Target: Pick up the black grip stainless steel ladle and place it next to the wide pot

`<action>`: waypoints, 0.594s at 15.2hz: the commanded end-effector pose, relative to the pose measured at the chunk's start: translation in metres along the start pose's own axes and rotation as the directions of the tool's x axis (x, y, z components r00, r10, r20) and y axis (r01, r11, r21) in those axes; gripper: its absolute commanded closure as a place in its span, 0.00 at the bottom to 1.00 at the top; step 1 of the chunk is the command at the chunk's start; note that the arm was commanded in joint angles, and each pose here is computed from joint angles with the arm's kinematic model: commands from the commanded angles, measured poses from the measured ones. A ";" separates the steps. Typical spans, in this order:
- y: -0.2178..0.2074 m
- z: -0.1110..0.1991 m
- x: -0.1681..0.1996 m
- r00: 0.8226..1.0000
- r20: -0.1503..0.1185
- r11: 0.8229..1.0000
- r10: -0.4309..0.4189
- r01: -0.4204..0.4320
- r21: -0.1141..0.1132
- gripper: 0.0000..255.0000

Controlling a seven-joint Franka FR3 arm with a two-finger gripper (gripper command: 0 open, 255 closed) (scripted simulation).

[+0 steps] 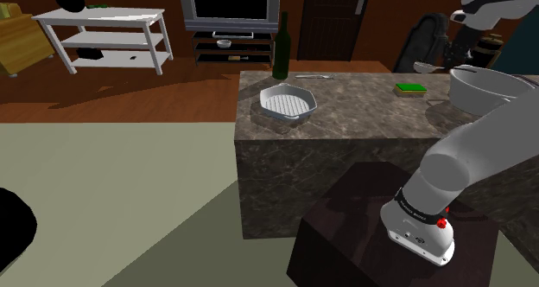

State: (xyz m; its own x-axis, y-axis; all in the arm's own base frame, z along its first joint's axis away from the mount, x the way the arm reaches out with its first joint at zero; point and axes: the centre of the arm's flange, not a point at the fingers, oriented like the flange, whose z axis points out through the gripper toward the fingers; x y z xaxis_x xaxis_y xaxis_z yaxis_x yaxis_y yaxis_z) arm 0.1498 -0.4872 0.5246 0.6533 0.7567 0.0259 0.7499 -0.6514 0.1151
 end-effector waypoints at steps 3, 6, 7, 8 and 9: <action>-0.003 0.021 -0.001 1.000 0.000 1.000 0.000 0.000 0.000 1.00; -0.005 0.037 -0.001 1.000 0.000 1.000 0.000 0.000 0.000 1.00; -0.005 0.042 -0.001 1.000 0.000 1.000 0.000 0.000 0.000 1.00; -0.006 0.047 -0.002 1.000 0.000 1.000 0.000 0.000 0.000 1.00; -0.006 0.053 -0.002 1.000 0.000 1.000 0.000 0.000 0.000 1.00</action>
State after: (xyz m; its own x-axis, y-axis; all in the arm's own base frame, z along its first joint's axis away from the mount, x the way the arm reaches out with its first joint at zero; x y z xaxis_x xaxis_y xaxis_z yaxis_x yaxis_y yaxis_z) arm 0.1495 -0.4875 0.4774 0.6529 0.7570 0.0257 0.7503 -0.6510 0.1150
